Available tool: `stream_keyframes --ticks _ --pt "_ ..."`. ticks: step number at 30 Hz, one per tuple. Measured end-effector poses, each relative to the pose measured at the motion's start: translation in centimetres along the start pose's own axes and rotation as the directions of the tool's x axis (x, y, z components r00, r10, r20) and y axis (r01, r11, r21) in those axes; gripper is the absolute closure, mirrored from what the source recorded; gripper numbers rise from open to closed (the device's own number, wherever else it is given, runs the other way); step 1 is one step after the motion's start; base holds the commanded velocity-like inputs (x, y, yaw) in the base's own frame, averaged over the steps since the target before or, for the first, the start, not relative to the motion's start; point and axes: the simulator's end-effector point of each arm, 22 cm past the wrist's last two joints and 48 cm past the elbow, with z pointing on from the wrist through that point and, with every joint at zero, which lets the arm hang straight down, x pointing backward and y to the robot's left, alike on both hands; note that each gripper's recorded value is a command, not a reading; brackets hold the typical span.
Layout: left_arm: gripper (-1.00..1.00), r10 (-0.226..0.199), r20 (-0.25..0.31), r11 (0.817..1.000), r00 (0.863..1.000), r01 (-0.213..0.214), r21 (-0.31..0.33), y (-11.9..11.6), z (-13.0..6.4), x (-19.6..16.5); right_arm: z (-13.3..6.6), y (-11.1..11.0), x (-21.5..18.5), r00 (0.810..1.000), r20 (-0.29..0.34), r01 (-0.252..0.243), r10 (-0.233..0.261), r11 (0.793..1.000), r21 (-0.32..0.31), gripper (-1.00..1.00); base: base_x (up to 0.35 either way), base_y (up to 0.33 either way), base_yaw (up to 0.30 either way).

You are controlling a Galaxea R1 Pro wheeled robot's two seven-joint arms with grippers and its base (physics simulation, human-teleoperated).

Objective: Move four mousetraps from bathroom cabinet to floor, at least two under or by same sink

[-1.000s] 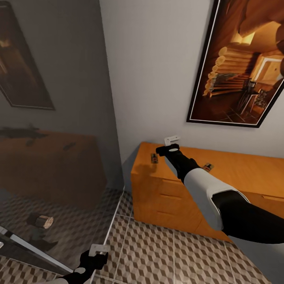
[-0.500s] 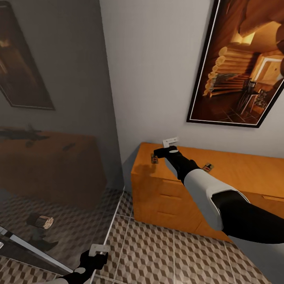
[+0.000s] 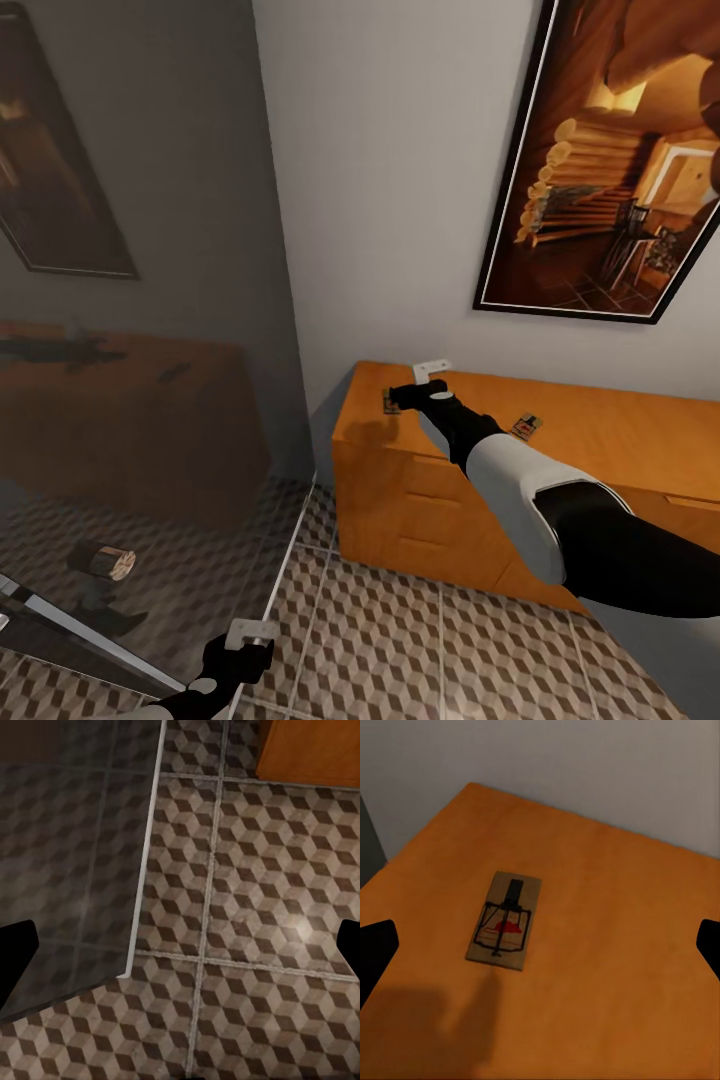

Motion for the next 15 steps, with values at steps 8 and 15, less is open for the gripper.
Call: stream_keyframes --ticks 8,15 --pt "-1.0 0.0 0.0 1.0 1.0 0.0 0.001 -0.05 0.0 -0.01 0.03 0.04 0.41 1.0 -0.004 -0.001 0.001 1.0 -0.001 -1.0 0.0 0.0 0.0" --pt "-1.0 0.0 0.0 1.0 1.0 0.0 0.001 -0.05 0.0 -0.01 0.05 0.62 0.86 1.0 -0.012 -0.001 0.0 1.0 -0.027 -1.0 0.0 0.0 0.0"
